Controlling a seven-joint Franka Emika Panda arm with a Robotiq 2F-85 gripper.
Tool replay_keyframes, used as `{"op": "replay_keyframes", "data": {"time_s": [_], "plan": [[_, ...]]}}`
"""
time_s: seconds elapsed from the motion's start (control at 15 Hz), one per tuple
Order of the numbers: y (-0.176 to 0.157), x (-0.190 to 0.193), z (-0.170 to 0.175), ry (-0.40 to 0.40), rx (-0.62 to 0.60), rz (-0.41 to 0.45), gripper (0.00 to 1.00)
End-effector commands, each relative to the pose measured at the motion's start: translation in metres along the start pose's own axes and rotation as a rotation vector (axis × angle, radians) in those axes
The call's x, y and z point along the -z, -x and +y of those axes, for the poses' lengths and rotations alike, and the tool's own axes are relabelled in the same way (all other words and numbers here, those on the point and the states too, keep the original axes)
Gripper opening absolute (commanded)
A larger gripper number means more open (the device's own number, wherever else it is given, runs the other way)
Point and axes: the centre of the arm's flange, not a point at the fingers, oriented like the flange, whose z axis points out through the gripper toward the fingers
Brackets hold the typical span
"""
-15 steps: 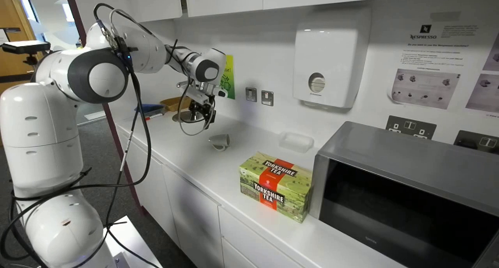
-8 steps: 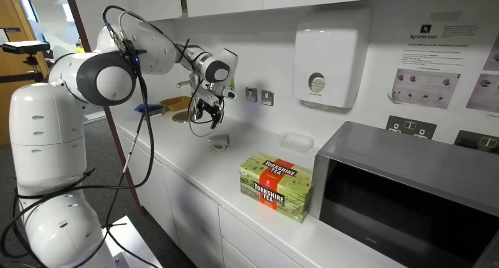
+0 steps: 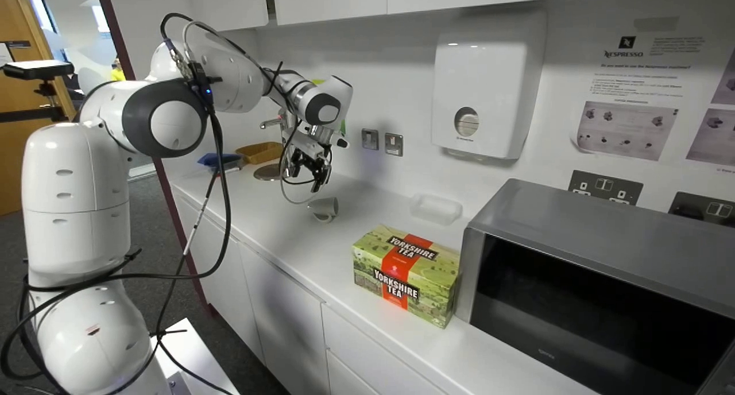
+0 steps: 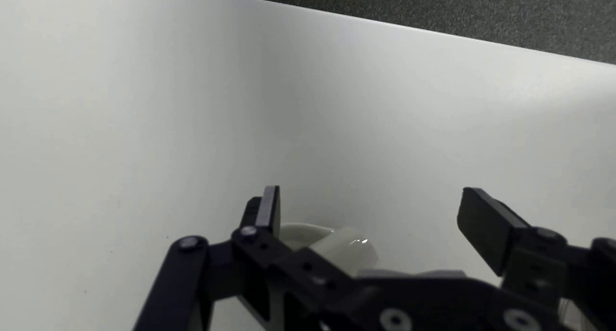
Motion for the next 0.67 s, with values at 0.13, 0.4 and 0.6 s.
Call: {"op": "replay_keyframes", "data": {"time_s": [0.13,0.4,0.6], "plan": [[-0.044,0.011,0.029,-0.097,-0.017,0.003,1.0],[-0.067,0.009,0.039,-0.141,0.006,-0.007,1.0],[-0.079,0.003,0.044,-0.171,0.113,-0.081,1.0]]}}
